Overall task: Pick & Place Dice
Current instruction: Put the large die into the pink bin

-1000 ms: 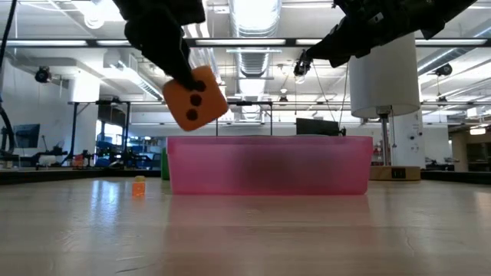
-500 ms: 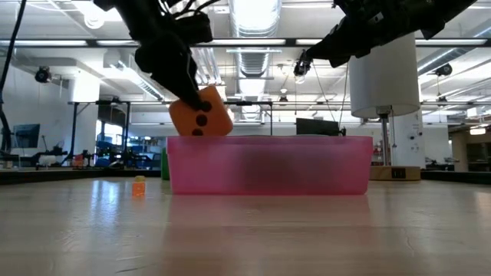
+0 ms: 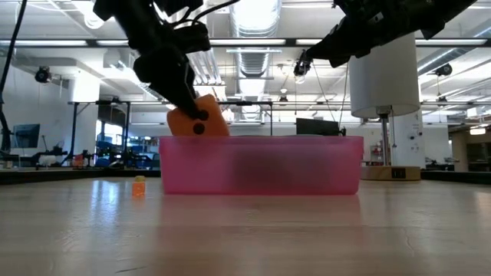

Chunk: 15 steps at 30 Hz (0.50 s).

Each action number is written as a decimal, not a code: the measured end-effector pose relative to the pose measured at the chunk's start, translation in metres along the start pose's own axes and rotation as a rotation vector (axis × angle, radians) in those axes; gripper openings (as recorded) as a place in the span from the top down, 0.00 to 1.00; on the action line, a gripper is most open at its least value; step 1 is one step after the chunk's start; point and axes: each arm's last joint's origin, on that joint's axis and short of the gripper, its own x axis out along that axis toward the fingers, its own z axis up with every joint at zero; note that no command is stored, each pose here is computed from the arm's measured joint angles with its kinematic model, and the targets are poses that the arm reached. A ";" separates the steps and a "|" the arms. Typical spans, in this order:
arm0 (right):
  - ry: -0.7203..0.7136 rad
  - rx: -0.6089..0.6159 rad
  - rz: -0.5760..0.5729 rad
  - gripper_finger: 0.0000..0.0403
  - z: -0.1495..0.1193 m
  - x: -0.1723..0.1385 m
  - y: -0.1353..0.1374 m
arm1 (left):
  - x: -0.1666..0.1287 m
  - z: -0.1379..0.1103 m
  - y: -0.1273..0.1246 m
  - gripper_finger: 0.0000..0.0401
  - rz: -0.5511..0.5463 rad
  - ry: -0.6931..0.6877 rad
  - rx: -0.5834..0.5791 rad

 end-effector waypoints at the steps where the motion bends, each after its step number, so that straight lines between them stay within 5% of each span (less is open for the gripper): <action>1: 0.000 0.001 0.000 0.98 0.000 0.000 0.000 | 0.001 -0.002 0.000 0.06 0.000 0.005 0.000; 15: 0.000 0.001 0.000 0.98 0.000 0.000 0.000 | 0.003 -0.004 -0.001 0.01 -0.017 0.007 -0.022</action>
